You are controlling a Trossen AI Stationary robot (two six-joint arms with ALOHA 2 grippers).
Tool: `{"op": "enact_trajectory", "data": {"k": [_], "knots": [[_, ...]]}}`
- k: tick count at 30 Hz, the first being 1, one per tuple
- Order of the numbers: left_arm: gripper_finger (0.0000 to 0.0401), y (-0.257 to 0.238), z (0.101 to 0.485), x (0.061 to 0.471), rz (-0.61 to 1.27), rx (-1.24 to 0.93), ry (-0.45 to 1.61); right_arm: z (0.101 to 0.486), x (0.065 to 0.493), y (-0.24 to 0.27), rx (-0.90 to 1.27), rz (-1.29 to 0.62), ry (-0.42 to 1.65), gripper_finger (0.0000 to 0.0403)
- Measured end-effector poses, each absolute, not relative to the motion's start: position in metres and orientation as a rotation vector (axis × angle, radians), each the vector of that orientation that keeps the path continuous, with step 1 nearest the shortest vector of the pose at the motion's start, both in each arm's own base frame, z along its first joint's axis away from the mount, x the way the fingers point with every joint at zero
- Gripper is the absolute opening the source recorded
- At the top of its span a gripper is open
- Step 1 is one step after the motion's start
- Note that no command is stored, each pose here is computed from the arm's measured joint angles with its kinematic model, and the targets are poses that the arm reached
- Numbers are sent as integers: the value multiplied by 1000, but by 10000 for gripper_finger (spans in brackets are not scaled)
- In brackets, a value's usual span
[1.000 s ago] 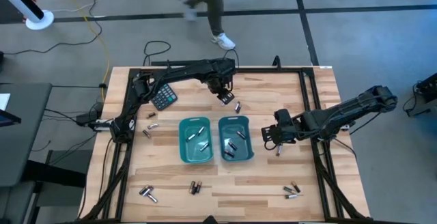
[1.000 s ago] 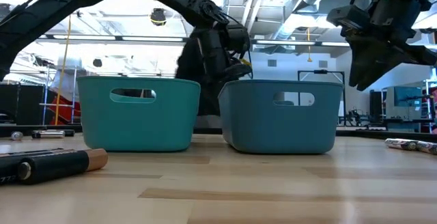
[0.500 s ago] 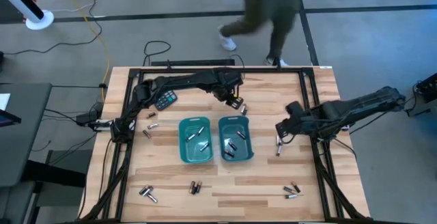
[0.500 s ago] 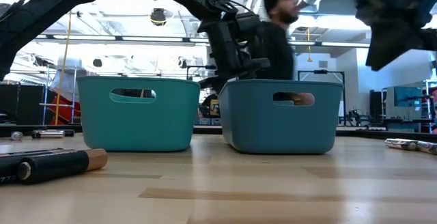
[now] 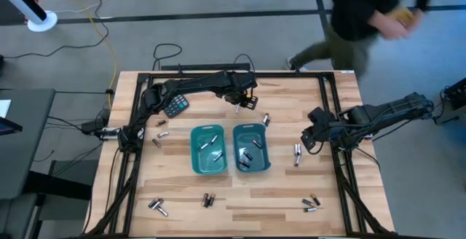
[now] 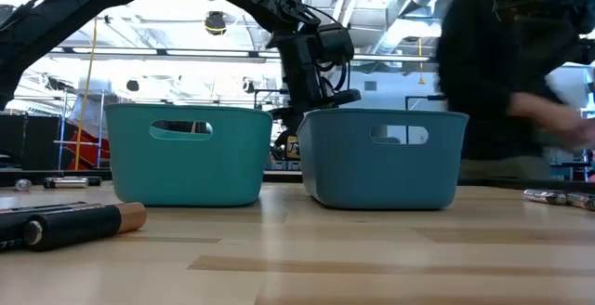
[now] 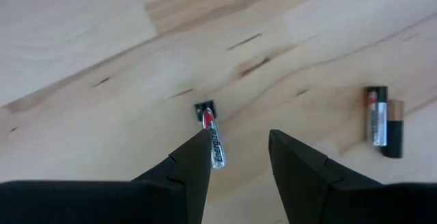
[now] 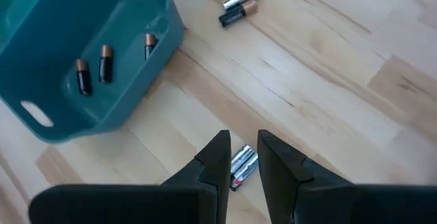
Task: Sort batteries
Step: Put the black battery into the blue bin
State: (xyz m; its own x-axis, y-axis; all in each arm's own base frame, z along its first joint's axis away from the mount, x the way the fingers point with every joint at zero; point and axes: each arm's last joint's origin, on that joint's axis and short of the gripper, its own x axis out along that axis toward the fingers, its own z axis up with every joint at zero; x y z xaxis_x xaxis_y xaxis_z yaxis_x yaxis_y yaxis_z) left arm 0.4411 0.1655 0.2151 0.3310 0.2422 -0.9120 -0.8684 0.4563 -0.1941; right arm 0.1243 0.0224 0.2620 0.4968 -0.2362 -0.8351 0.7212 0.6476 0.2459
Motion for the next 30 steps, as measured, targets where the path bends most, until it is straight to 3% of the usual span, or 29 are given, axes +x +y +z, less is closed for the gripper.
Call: {"op": "enact_trajectory", "data": {"k": [8, 13, 20, 30], "knots": [[141, 153, 244, 430, 806, -702, 1130, 264, 130, 16, 590, -573, 862, 92], [141, 132, 286, 426, 727, -575, 1058, 261, 147, 3, 637, -570, 873, 92], [141, 109, 327, 399, 697, -416, 1029, 245, 164, -19, 697, -723, 941, 92], [141, 100, 305, 320, 777, -368, 1025, 217, 193, -41, 834, -921, 972, 92]]}}
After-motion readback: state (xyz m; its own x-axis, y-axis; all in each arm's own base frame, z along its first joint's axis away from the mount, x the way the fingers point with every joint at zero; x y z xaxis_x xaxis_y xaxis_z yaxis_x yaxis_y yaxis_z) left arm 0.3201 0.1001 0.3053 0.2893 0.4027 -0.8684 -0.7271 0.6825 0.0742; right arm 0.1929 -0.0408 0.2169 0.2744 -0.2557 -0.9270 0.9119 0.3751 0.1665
